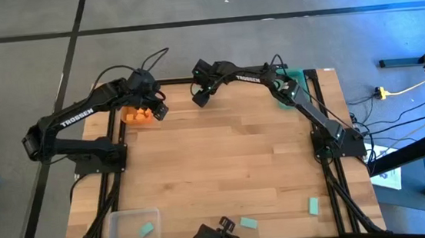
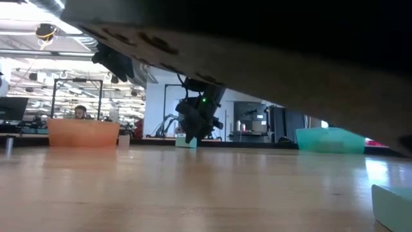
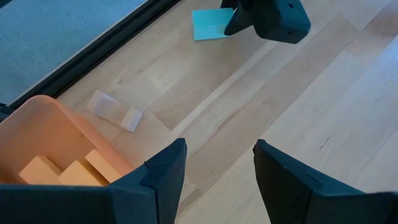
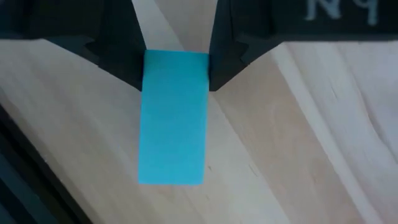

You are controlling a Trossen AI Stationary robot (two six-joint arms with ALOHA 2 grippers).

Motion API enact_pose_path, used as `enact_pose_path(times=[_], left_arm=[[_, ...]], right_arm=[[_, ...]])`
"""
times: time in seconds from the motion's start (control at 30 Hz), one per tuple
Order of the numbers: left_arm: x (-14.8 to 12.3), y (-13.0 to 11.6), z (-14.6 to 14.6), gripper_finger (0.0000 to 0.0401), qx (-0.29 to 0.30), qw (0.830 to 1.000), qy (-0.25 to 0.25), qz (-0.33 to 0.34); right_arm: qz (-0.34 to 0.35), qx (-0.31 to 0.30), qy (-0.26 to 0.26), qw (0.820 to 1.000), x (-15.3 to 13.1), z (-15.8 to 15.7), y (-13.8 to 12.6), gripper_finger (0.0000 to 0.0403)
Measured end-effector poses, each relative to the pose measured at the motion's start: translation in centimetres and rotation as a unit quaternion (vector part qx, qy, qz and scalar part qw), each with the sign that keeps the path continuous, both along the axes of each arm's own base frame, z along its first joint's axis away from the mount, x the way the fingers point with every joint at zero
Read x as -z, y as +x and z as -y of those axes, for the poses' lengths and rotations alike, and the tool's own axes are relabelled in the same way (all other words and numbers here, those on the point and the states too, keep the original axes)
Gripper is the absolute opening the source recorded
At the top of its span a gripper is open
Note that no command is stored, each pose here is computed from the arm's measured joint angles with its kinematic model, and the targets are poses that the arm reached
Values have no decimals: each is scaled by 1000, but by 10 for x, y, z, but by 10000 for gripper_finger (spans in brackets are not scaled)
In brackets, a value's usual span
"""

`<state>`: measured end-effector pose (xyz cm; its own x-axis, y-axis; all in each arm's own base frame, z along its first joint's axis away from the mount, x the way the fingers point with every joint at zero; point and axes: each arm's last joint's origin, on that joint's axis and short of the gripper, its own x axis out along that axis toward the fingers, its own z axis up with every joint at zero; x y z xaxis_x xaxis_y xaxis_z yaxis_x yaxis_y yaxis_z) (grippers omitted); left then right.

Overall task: Sort & place blocks by color
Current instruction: Put the blue block into the transparent bin

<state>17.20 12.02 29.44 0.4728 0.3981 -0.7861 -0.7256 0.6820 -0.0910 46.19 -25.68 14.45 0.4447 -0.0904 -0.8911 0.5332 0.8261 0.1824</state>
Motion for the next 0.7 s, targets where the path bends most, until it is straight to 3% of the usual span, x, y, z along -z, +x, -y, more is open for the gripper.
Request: enact_pose_path(times=[0.3, 0.7], left_arm=[[0, 0, 0, 179, 0, 1000, 0, 0], [0, 0, 0, 179, 11, 1000, 5, -5]], right_arm=[[-2, -7, 1, 1000, -2, 0, 0, 138], [37, -81, 19, 996, -47, -6, 4, 137]])
